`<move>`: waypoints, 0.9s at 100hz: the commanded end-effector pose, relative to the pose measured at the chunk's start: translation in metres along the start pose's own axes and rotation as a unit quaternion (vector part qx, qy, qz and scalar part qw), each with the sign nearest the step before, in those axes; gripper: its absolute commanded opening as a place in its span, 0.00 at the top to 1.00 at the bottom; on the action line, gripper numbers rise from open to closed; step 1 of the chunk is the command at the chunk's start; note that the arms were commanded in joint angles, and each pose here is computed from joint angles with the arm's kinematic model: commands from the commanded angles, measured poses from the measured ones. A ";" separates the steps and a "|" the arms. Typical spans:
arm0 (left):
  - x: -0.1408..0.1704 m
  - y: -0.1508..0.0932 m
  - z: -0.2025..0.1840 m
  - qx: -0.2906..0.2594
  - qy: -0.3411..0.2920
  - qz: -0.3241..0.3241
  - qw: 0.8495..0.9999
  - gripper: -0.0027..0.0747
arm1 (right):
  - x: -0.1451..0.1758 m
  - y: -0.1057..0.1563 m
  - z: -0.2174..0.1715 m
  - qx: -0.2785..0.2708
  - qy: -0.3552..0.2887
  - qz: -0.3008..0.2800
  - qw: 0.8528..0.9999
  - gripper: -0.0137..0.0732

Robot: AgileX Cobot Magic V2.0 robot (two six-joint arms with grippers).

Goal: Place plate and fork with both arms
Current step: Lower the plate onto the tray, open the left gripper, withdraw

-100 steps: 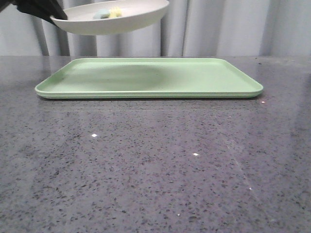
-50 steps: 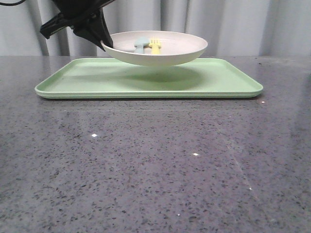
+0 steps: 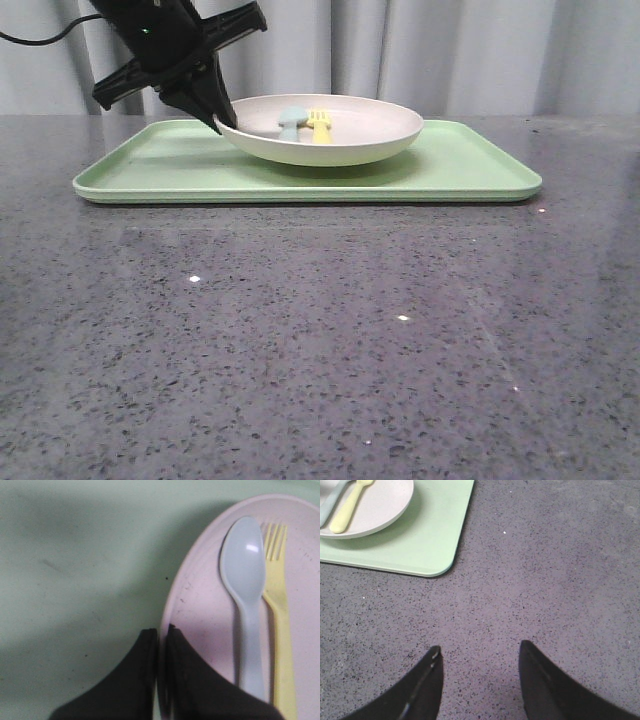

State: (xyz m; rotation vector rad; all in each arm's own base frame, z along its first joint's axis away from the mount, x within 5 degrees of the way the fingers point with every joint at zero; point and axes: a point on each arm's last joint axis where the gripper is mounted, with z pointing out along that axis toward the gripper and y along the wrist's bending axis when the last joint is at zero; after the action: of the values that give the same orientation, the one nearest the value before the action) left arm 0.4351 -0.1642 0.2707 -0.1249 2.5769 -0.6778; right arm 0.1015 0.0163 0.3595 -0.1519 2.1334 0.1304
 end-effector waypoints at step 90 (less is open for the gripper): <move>-0.005 -0.016 -0.018 0.027 -0.035 -0.005 0.999 0.99 | -0.015 -0.001 -0.005 0.006 -0.046 -0.005 0.999 0.42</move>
State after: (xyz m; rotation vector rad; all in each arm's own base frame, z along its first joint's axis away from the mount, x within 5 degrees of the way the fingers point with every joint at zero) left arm 0.4365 -0.1646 0.2568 -0.1399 2.6095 -0.6663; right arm 0.1015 0.0163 0.3595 -0.1519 2.1334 0.1304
